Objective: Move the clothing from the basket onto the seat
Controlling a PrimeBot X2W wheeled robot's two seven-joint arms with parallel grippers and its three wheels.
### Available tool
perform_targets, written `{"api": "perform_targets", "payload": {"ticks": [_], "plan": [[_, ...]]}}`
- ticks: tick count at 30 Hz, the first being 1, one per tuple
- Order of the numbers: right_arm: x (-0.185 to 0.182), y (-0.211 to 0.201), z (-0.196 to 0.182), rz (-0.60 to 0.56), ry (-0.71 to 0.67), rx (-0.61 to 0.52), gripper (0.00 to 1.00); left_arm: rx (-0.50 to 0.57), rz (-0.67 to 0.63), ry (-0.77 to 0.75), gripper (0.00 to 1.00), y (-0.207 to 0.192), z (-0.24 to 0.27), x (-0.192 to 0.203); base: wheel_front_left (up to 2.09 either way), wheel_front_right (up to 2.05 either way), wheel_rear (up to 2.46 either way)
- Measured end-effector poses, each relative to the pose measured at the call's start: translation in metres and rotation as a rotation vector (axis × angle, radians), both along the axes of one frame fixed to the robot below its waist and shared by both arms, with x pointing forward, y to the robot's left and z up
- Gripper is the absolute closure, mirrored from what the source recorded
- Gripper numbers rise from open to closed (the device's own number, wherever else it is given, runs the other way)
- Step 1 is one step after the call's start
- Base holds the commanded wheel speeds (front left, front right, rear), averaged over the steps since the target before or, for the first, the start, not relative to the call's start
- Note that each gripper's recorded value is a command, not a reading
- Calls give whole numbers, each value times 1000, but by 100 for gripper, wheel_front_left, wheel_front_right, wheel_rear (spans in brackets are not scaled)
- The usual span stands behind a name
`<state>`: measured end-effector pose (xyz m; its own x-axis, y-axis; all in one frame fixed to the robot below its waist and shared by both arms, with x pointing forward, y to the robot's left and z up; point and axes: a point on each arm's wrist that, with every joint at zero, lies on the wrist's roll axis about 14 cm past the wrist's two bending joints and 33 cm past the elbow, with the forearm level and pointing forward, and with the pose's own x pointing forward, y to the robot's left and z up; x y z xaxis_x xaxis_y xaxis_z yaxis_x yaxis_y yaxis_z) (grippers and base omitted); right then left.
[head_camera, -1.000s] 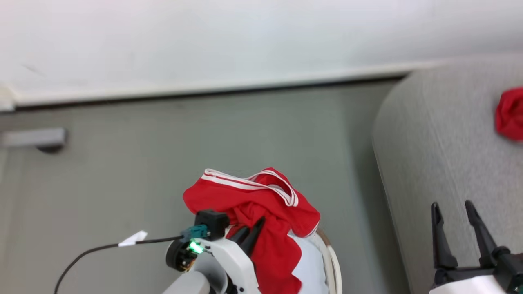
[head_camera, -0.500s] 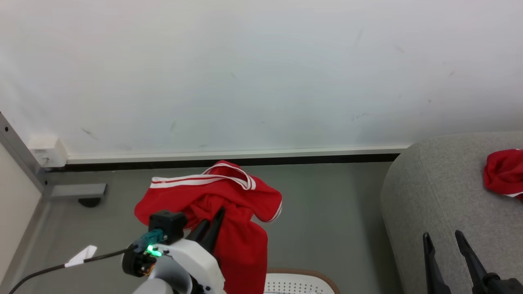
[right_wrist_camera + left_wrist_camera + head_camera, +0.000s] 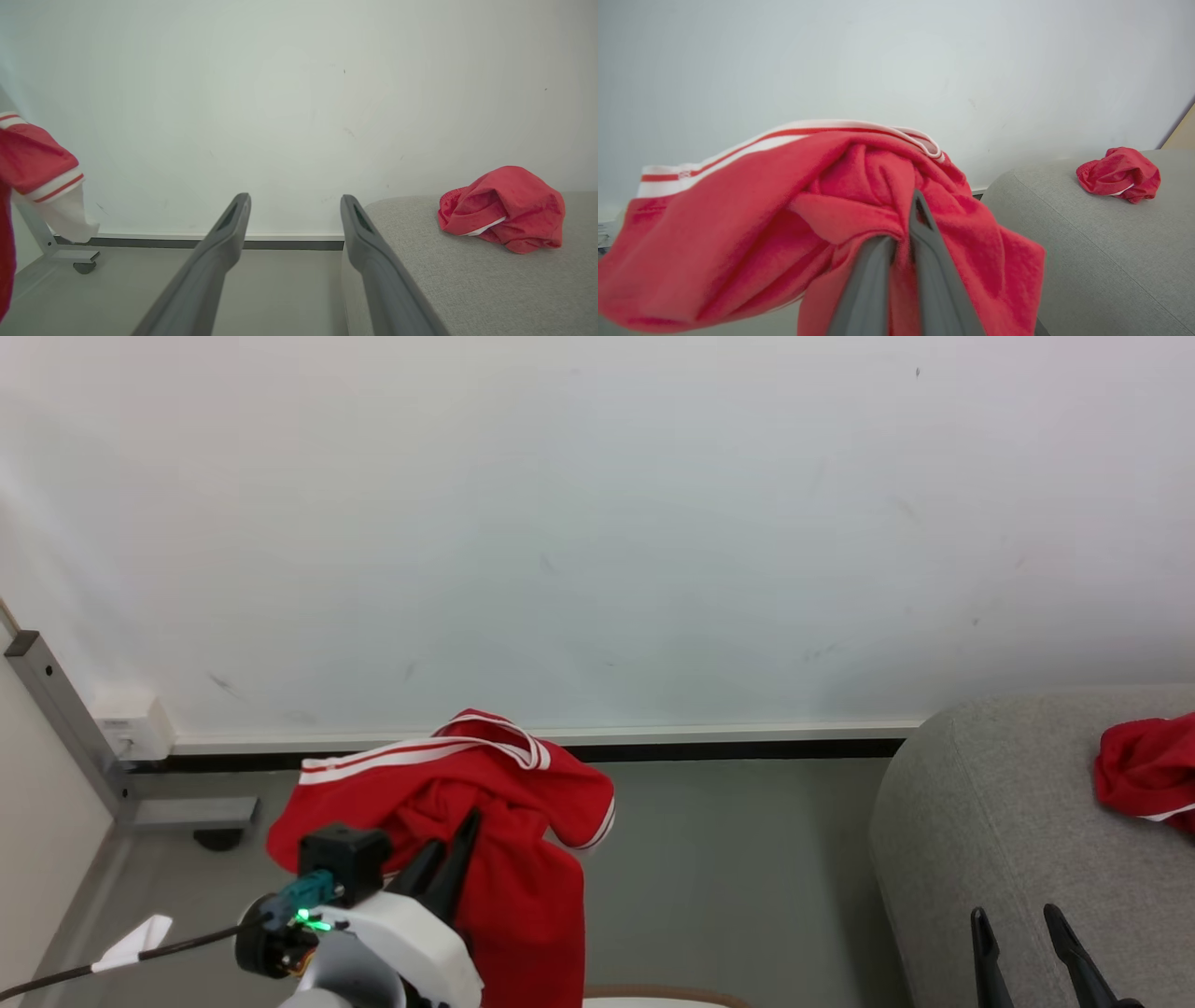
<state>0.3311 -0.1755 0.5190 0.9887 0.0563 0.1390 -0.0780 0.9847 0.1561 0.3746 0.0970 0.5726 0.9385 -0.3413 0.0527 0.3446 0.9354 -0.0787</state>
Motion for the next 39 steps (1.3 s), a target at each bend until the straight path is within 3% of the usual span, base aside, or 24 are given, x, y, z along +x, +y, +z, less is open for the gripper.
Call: {"api": "perform_targets", "payload": {"ticks": [9, 22, 34, 37, 38, 39], "plan": [[0, 10, 4, 30, -13, -1, 0, 4, -3, -8, 100, -1, 6, -2, 0, 0, 0], [-27, 186, 24, 585, -28, -1, 0, 5, -53, -13, 100, -17, 11, -9, 0, 0, 0], [-16, 241, 27, 796, 39, 30, 0, -4, -128, -30, 100, -42, 21, -17, 0, 0, 0], [-16, 251, 27, 835, 73, 90, 0, -10, -146, -22, 100, -48, 19, -22, 0, 0, 0], [-16, 254, 28, 844, 72, 93, 6, -14, -150, -20, 100, -51, 19, -23, 0, 0, 0], [-14, 256, 30, 851, 70, 92, 55, -15, -154, -19, 100, -52, 19, -24, 0, 0, 0]]}}
